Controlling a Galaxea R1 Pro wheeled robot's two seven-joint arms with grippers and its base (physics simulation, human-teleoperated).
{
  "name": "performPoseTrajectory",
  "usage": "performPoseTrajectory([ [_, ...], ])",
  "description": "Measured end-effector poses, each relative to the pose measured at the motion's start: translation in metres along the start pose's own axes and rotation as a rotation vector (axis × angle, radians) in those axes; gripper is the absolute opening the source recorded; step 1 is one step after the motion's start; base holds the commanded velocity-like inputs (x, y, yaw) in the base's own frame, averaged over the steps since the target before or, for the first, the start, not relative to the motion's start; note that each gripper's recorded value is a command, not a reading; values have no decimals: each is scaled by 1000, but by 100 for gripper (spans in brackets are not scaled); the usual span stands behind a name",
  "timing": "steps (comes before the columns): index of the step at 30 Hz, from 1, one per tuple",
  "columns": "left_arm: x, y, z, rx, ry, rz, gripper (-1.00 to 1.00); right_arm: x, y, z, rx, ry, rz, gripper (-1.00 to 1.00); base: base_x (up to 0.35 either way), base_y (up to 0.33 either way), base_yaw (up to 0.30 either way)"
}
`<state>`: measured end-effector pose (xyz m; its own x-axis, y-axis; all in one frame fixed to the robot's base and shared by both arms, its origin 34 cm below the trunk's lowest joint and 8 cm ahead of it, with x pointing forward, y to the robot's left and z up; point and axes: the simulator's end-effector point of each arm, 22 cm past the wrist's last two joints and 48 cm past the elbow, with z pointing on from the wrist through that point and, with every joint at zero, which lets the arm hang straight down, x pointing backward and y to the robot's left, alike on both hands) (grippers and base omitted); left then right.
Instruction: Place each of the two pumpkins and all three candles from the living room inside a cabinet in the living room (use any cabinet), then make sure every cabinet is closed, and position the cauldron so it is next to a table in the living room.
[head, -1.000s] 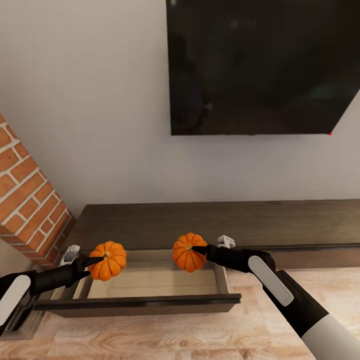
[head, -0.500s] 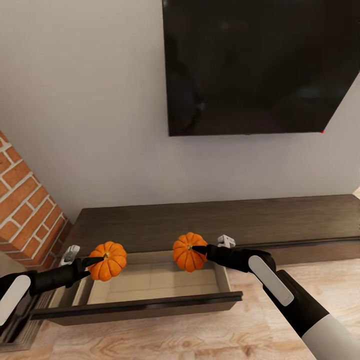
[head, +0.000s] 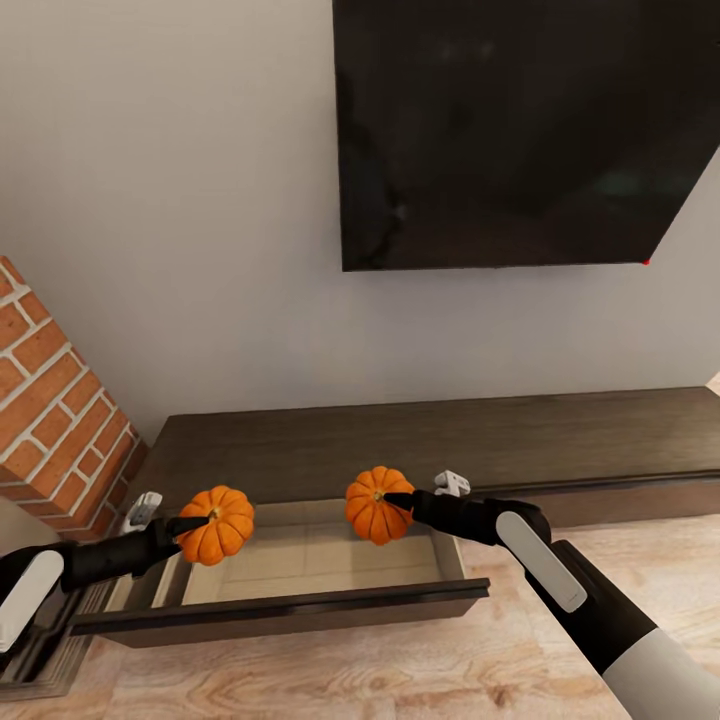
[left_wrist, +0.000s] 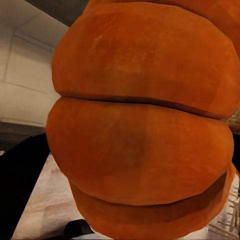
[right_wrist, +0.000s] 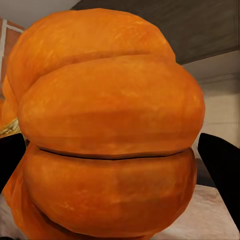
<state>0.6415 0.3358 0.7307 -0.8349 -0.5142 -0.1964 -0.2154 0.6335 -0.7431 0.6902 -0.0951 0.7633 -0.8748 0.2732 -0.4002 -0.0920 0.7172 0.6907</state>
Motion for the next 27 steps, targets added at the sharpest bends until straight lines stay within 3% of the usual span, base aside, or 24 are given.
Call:
performPoseTrajectory([
  [4,19,16,14,-93,47,22,-100,3,-3,2,7,9,5,-100,0,0,0],
  [7,35,14,34,-139,65,18,-100,6,1,5,3,15,8,-100,0,0,0],
  [10,39,7,47,-208,55,47,-100,22,18,22,10,36,-49,-100,0,0,0],
  [13,37,-10,56,-229,32,81,-100,33,36,41,46,42,-102,-100,0,0,0],
  [17,46,-15,67,-283,33,97,-100,40,58,55,57,42,-101,-100,0,0,0],
  [27,53,-1,74,-375,41,105,-100,47,49,60,93,58,-97,-100,0,0,0],
])
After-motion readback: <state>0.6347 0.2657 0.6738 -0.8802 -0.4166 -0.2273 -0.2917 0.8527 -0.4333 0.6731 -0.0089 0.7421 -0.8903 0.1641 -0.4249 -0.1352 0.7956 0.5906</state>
